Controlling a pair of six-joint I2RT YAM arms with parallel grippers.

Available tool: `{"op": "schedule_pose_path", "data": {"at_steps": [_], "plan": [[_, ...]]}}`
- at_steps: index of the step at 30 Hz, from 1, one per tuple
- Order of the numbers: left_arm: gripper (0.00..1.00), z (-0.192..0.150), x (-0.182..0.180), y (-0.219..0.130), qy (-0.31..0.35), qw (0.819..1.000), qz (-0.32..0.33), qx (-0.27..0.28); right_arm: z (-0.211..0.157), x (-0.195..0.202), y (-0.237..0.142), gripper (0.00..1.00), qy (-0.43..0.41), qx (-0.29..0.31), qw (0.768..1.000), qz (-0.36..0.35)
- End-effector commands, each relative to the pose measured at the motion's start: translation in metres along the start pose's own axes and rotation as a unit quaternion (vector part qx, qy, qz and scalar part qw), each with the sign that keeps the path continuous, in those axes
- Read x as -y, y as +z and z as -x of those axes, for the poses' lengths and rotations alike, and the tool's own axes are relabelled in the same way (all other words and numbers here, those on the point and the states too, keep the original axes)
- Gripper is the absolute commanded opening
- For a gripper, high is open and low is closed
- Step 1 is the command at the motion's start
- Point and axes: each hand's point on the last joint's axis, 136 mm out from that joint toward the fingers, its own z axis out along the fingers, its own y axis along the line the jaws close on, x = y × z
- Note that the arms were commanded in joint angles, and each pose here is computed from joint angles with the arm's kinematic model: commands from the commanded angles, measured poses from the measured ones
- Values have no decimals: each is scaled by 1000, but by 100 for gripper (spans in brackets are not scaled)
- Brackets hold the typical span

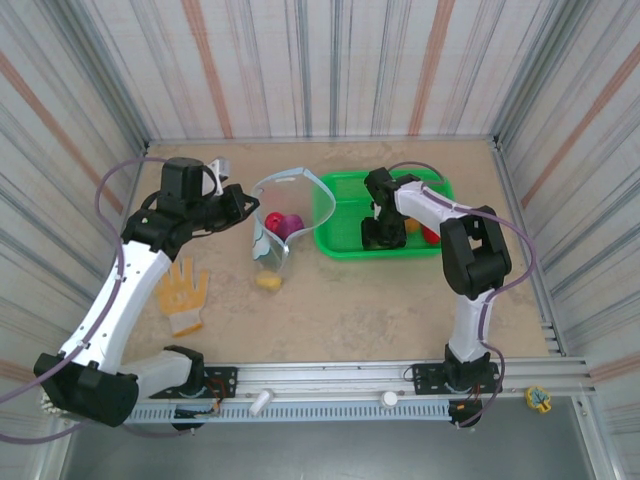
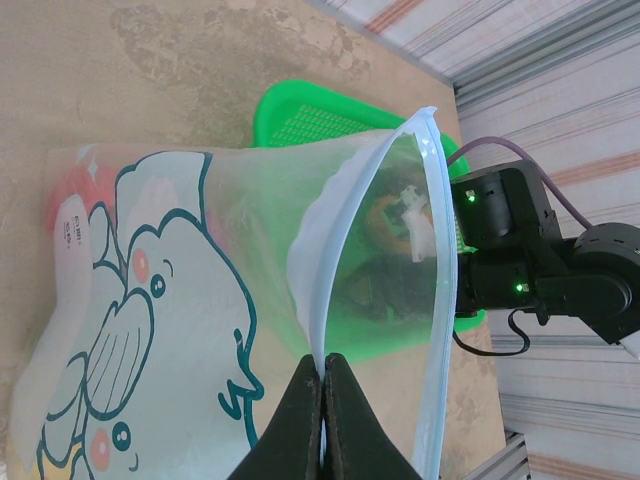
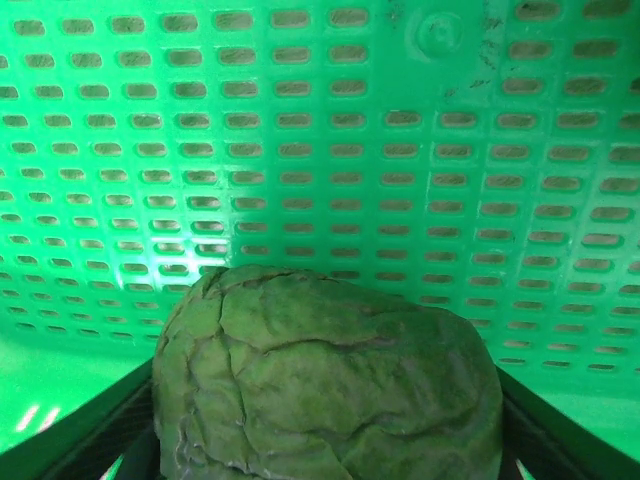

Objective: Place the food in the zip-top bag and seal the zipper

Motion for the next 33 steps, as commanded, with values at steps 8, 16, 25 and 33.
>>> {"op": "schedule_pose_path", "data": {"at_steps": [8, 16, 25, 33], "plan": [[0, 1, 6, -13, 13, 1000, -10, 9, 18, -9, -53, 56, 12, 67, 997, 35], [0, 1, 8, -14, 8, 1000, -14, 10, 32, -28, -152, 56, -7, 174, 981, 85], [0, 1, 9, -11, 1, 1000, -19, 8, 17, -119, -249, 56, -86, 262, 932, 234], [0, 2, 11, -12, -2, 1000, -23, 9, -9, -215, -242, 57, -180, 218, 917, 280]]}}
